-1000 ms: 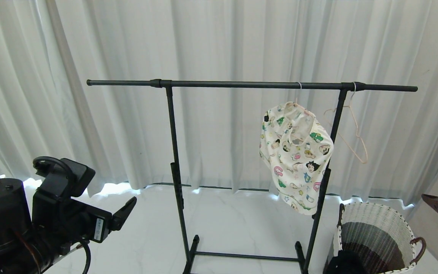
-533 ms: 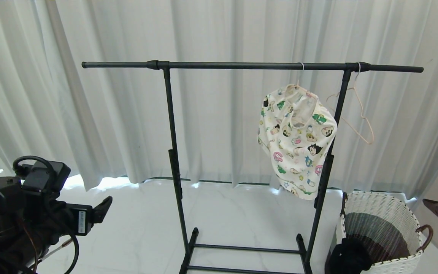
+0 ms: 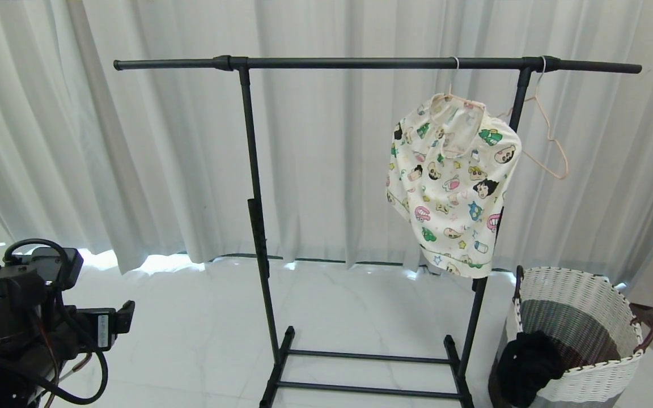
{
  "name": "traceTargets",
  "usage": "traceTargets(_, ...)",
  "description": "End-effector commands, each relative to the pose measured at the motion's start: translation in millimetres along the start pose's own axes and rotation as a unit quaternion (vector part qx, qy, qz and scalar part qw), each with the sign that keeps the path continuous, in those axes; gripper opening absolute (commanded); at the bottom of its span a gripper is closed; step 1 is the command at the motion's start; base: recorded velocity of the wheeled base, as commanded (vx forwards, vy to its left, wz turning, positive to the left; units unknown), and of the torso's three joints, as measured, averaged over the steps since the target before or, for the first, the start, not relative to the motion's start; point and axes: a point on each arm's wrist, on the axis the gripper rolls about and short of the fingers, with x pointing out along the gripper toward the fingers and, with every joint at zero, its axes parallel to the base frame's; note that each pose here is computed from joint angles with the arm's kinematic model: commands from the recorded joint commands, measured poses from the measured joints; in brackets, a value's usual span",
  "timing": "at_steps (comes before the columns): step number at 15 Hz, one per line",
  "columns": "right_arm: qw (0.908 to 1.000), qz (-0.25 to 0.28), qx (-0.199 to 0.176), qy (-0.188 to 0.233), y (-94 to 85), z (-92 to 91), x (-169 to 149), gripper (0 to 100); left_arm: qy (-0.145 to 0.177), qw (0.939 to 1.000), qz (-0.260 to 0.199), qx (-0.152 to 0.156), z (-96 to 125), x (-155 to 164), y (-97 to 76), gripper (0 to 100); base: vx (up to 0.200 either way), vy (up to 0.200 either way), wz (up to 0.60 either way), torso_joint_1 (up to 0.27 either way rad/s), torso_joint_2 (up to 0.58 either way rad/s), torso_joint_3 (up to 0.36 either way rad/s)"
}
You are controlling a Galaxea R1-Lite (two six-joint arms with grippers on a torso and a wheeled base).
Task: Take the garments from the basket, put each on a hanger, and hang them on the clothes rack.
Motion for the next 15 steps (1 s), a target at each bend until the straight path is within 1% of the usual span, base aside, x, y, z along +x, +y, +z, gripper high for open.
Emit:
traceTargets(1,1.0000,0.001,-0.001,0.002,0.5,-1.3,0,100,-0.010,0.9997,-0.020,0.001,1,-5,-7.0,100,0.000,0.000,0.00,-0.139,0.46,0.315)
traceTargets(2,1.0000,0.001,0.000,0.002,0.5,-1.3,0,100,-0.017,0.9990,-0.040,-0.007,3,-8,-14.2,100,0.000,0.000,0.00,-0.071,0.38,0.251)
traceTargets(3,1.0000,0.000,0.000,0.001,0.4,-1.1,0,100,-0.021,0.9983,-0.054,-0.010,4,-10,-19.9,100,0.000,0.000,0.00,0.027,0.12,-0.002)
traceTargets(4,1.0000,0.000,0.000,0.001,0.4,-1.1,0,100,-0.022,0.9978,-0.062,-0.005,4,-11,-23.4,100,0.000,0.000,0.00,0.000,0.00,0.000)
traceTargets(5,1.0000,0.001,-0.001,0.002,0.5,-1.7,0,100,-0.022,0.9975,-0.067,-0.001,3,-12,-25.9,100,0.000,0.000,0.00,-0.051,0.05,0.080)
traceTargets(8,1.0000,0.002,-0.002,0.005,1.5,-5.1,0,100,-0.029,0.9973,-0.068,-0.002,5,-14,-25.2,100,0.000,0.000,0.00,-0.056,0.10,0.085)
traceTargets(10,1.0000,0.002,-0.002,0.007,2.1,-7.0,-1,100,-0.033,0.9969,-0.071,-0.002,5,-17,-25.5,100,0.000,-0.200,0.00,-0.015,0.02,0.019)
traceTargets(15,1.0000,0.001,-0.001,0.003,1.6,-8.4,-4,100,-0.042,0.9944,-0.096,0.010,4,-25,-33.7,100,0.000,-0.200,0.00,0.001,0.01,0.007)
